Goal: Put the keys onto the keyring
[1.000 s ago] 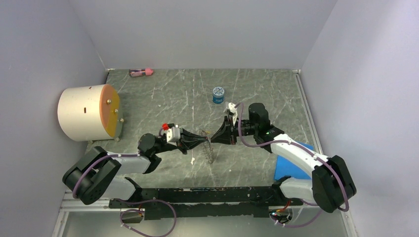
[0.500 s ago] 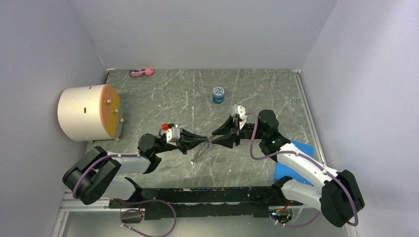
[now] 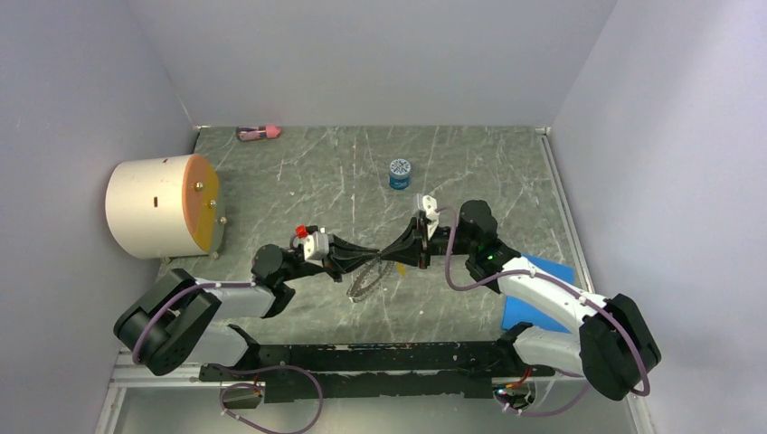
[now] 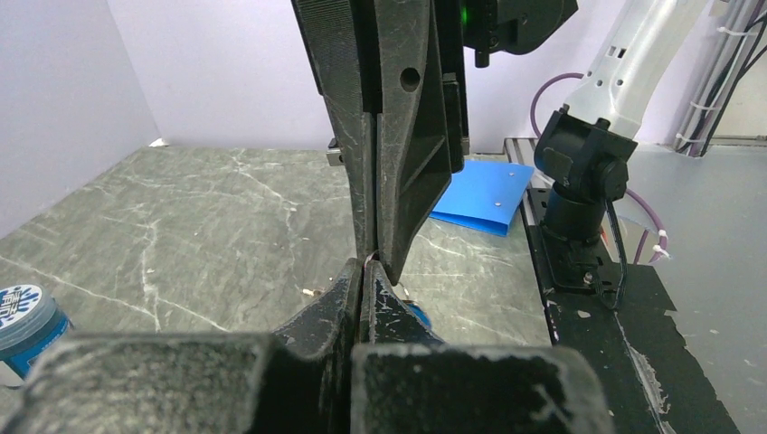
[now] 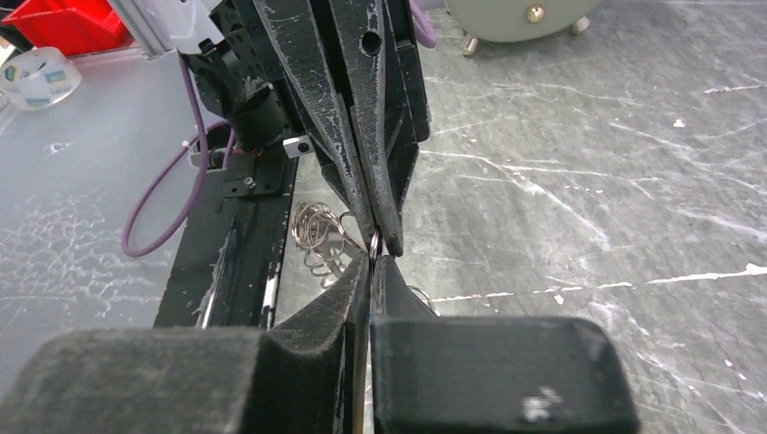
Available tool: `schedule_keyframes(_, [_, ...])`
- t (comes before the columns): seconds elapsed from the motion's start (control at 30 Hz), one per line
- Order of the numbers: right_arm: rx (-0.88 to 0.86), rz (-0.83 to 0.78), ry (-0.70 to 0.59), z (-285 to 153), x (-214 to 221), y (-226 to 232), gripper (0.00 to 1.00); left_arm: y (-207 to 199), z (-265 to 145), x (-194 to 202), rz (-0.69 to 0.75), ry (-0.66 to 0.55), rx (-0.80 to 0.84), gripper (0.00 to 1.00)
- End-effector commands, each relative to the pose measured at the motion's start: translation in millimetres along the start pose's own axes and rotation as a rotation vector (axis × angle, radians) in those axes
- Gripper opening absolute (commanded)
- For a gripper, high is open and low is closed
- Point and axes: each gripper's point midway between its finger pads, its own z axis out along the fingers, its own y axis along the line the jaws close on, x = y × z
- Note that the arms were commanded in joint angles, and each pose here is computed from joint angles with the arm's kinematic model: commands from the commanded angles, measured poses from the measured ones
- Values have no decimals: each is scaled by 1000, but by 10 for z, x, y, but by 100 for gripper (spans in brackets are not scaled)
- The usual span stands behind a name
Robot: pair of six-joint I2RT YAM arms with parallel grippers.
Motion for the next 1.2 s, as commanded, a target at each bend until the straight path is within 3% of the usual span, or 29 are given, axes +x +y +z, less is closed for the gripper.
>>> schedule_keyframes(0.0, [6,-66,-18,34,-159,-20,0,-40,51,-339,84,-103,25,3])
schedule_keyframes(0.27, [69,-59,57,1,-95,-134,0,-19,35,-283,74,-82,10,5])
schedule_keyframes(0.4, [97,-48,148,-55,-15,-175,0,68,2,-204,61,-27,-48,39])
schedule_keyframes(0.53, [118,-18,247,-126,57,-198,0,117,-53,-8,57,115,-71,51])
schedule_keyframes(0.87, [157,32,471,-243,225,-208,0,144,-237,288,144,412,-32,53])
schedule_keyframes(1.17, [93,19,624,-146,345,-101,0,124,-151,416,169,447,47,52])
